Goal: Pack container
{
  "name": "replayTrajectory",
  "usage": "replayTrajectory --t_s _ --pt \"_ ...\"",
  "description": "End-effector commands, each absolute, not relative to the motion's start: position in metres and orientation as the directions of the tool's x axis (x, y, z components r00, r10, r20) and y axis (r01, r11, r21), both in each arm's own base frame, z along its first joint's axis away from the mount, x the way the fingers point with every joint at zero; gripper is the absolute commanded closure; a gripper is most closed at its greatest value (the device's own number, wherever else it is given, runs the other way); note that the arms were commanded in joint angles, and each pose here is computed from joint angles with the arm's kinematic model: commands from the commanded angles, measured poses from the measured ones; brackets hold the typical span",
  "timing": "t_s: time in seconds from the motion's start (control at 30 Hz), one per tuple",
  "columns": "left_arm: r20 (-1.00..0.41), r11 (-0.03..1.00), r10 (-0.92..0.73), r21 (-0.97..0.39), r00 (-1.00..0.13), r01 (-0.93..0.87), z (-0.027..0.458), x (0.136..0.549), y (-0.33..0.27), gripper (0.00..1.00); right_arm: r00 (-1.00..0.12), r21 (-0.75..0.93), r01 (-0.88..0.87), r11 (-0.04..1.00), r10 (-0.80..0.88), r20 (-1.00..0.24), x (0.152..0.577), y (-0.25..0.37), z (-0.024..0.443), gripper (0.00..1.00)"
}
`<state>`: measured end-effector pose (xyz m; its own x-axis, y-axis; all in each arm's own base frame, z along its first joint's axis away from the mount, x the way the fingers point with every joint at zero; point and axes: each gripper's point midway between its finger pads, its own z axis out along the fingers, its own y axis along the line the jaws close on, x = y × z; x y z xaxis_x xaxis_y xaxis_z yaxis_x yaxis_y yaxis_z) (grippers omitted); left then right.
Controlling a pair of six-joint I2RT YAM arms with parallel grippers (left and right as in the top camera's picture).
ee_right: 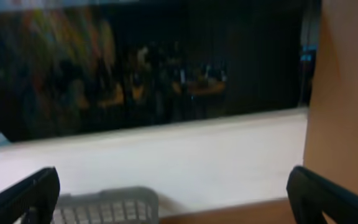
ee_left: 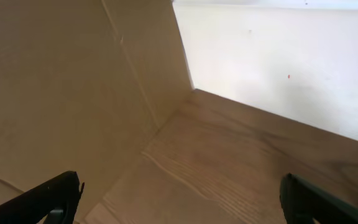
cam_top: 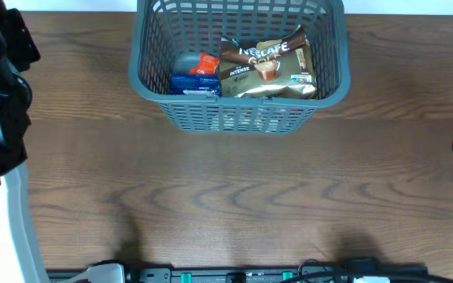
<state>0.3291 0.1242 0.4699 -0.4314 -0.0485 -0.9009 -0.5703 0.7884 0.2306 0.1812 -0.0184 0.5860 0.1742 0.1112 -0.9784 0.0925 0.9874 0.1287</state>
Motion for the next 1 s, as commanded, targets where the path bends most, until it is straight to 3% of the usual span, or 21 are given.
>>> replayTrajectory --t_s 0.0,0.43,0.97 --pt "-0.905 0.776 -0.057 0.226 -0.422 -0.589 0.473 0.327 0.128 0.01 0.141 0.131 0.082 0.988 0.119 -0.983 0.185 -0.016 0.547 0.01" --pt "-0.905 0.776 -0.057 0.226 -0.422 -0.589 0.473 0.327 0.128 0.02 0.242 0.087 0.016 0.996 0.08 -0.967 0.197 -0.005 0.444 0.01" --pt "-0.905 0.776 -0.057 0.226 -0.422 -0.589 0.473 0.327 0.128 0.02 0.209 0.059 0.025 0.998 0.053 -0.977 0.216 -0.006 0.342 0.01"
